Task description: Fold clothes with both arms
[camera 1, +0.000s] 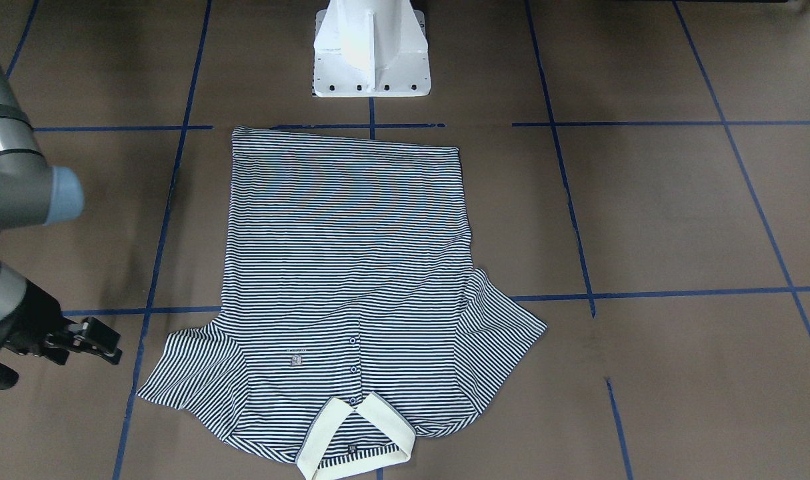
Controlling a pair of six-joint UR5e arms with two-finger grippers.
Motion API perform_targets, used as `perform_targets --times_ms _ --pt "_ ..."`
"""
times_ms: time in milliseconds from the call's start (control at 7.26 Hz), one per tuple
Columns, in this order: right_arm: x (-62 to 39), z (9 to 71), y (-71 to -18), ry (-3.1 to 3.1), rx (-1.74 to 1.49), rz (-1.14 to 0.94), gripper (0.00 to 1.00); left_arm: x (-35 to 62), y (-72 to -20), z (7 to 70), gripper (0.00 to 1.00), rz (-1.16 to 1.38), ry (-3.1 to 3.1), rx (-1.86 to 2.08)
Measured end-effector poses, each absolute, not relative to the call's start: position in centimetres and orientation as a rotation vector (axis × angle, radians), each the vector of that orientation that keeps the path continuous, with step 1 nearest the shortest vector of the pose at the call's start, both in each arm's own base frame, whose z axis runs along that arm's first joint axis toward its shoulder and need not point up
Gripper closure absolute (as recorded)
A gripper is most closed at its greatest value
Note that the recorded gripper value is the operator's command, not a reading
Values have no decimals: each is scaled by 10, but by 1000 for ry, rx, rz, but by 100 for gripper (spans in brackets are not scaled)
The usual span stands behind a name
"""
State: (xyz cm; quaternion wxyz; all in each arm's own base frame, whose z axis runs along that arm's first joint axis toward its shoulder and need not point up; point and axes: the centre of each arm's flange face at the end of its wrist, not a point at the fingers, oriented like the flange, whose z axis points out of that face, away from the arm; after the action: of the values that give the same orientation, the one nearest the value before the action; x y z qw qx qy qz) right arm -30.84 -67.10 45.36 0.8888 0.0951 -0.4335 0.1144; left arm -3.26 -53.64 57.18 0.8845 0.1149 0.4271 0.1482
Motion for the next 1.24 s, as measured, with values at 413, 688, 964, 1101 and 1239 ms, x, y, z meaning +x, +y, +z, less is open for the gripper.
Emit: perform_targets --times_ms 413,688,964,1101,1239 --pt "-378 446 -691 -824 218 353 26 -30 -531 571 0 317 932 256" --pt "-383 460 -692 -790 217 365 35 -30 -532 569 0 318 934 260" --pt "-382 470 -691 -773 213 370 100 -30 -532 562 0 323 932 272" --pt "-382 471 -691 -773 211 374 100 -30 -532 559 0 319 932 274" --pt "-382 471 -691 -773 209 375 100 -30 -531 554 0 304 934 273"
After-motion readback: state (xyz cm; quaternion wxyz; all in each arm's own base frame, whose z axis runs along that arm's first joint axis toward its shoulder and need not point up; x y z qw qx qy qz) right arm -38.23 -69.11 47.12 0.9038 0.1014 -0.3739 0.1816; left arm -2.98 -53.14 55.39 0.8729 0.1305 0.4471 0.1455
